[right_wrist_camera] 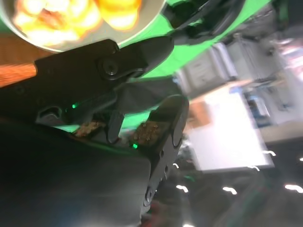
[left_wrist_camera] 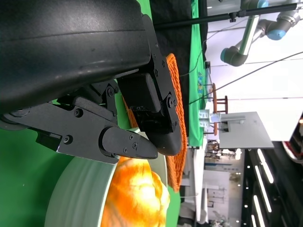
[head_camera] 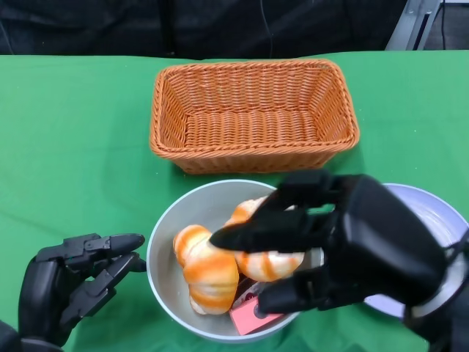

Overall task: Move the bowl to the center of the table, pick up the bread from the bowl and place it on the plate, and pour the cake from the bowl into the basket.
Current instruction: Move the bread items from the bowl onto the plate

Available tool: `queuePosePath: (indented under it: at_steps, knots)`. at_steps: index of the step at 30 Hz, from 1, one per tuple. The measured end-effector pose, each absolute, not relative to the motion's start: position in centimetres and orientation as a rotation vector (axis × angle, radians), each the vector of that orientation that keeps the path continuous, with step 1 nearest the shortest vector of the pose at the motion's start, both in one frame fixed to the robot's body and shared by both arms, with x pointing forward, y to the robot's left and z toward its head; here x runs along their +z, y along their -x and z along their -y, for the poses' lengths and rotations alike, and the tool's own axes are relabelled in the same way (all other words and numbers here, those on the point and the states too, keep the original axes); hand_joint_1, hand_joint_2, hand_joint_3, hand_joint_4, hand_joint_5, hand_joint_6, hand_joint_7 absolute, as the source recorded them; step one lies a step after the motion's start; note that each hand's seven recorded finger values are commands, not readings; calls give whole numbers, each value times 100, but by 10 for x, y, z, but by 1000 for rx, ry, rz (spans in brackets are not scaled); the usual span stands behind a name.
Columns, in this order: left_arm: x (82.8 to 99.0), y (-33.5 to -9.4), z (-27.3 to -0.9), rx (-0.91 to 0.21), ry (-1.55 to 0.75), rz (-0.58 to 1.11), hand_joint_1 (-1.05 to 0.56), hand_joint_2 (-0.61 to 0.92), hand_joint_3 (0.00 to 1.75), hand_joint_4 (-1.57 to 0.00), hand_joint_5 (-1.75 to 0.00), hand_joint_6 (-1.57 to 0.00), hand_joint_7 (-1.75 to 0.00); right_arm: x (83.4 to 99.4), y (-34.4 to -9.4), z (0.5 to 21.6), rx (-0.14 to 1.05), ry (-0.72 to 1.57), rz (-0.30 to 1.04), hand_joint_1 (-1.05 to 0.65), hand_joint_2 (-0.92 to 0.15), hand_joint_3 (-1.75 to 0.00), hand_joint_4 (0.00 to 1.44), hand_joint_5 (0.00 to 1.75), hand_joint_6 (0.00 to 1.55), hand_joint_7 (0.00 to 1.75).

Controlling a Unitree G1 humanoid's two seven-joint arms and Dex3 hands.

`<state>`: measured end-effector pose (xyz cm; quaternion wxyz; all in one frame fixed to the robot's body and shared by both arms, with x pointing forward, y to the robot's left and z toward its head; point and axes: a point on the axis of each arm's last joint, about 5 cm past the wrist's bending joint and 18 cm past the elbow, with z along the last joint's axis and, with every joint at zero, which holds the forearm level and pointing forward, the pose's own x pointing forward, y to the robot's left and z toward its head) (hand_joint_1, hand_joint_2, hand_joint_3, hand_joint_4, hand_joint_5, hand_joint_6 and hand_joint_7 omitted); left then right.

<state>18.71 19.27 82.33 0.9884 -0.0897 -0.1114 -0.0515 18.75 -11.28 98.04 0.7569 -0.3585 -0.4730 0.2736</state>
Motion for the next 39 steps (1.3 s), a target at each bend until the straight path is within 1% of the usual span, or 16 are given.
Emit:
queuePosePath:
  at_steps: [3,4,6,7,8,10,11,14,17,19,21,23,24,28,30,39]
  knots:
    - [823,-187,-192,-103,148,203,-35,92,8,-93,-83,-128,-5,974,-195,107,628,766,1104,-79,-83,0,70,49,80,2]
    - [824,-187,-192,-105,147,193,-38,92,5,-97,-77,-129,-4,972,-197,105,641,771,1126,-81,-83,0,72,44,81,2]
    - [825,-189,-191,-94,153,167,-41,92,3,-102,-74,-129,-4,969,-202,101,654,780,1167,-82,-83,0,75,36,83,2]
    - [826,-190,-191,-90,151,158,-42,92,2,-100,-80,-129,-3,968,-204,100,656,784,1186,-82,-83,0,75,34,83,2]
    - [827,-190,-191,-88,149,153,-44,92,1,-94,-93,-129,-3,968,-206,99,659,788,1203,-82,-83,0,74,32,83,1]
    - [829,-189,-191,-86,157,149,-44,91,0,-88,-105,-129,-2,966,-209,97,666,798,1228,-83,-84,0,73,29,82,1]
    - [829,-189,-191,-91,168,146,-45,90,0,-88,-107,-129,-2,966,-210,96,668,804,1232,-83,-84,0,73,29,82,1]
    - [829,-188,-192,-97,212,144,-50,87,0,-92,-94,-128,-1,964,-214,95,691,814,1242,-84,-83,0,75,26,83,1]
    - [828,-187,-192,-95,240,130,-51,86,0,-92,-90,-127,0,965,-218,92,721,825,1263,-83,-83,0,76,22,83,0]
    - [828,-187,-192,-95,247,127,-51,85,0,-93,-91,-128,-1,966,-220,91,740,825,1281,-83,-83,0,78,20,83,0]
    - [831,-187,-191,-97,255,126,-45,82,0,-95,-92,-128,-1,965,-222,90,759,823,1306,-82,-83,0,81,17,83,0]
    - [833,-187,-189,-93,272,135,-38,83,0,-91,-111,-129,-1,963,-224,89,777,825,1332,-83,-83,-1,81,15,82,0]
    - [833,-187,-188,-94,286,145,-37,83,0,-90,-114,-128,-1,963,-225,89,786,829,1345,-84,-83,0,81,14,82,0]
    - [827,-189,-187,-116,262,222,-41,89,1,-86,-101,-128,0,959,-230,89,812,831,1376,-85,-84,0,83,13,82,0]
    - [825,-190,-188,-110,244,245,-42,89,1,-86,-99,-128,0,957,-231,89,820,838,1382,-85,-84,0,83,12,82,0]
    - [825,-194,-188,-110,238,288,-39,92,11,-85,-103,-129,-1,948,-236,83,862,868,1414,-84,-83,0,84,9,81,0]
